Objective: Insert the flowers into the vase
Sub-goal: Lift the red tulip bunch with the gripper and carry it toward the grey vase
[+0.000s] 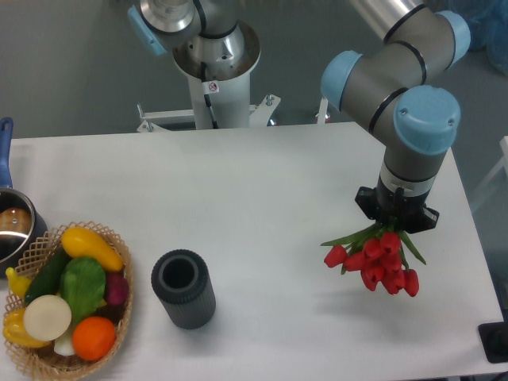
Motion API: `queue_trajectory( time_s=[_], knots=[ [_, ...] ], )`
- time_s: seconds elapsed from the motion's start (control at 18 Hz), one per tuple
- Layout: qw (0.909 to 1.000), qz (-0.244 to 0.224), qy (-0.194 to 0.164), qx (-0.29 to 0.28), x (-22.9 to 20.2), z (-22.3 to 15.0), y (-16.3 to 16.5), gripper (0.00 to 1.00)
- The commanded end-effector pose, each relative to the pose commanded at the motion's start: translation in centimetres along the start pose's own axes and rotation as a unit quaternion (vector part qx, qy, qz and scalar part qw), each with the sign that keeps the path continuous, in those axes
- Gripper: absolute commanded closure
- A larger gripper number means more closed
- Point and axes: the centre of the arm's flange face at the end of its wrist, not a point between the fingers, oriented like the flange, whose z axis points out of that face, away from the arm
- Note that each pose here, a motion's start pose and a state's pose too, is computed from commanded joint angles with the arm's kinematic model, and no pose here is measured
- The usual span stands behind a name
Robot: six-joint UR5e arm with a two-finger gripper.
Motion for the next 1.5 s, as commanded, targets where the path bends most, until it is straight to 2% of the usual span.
queue_trajectory(
  time_s=[0.39,0.61,0.78,1.06,1.22,1.39,1.5],
  knots=[
    [1.0,0.003,0.005,0.007,0.1,-1.0,0.4,1.0],
    [0.996,-0.01,0.02,0.087,0.0,-2.5,0.7,1.0],
    [0.9831,-0.019,0.028,0.18,-0.1,-4.9,0.5,1.0],
    [0.9422,-0.022,0.084,0.324,0.5,-6.1,-1.0,1.0],
    [0.9231,-0.037,0.069,0.377,0.3,-7.7,-2.0,1.0],
    [0.9185,-0.073,0.064,0.384,0.1,-8.2,-2.7,1.0],
    [0.9179,-0.073,0.059,0.386,0.0,-8.5,-2.7,1.0]
  ],
)
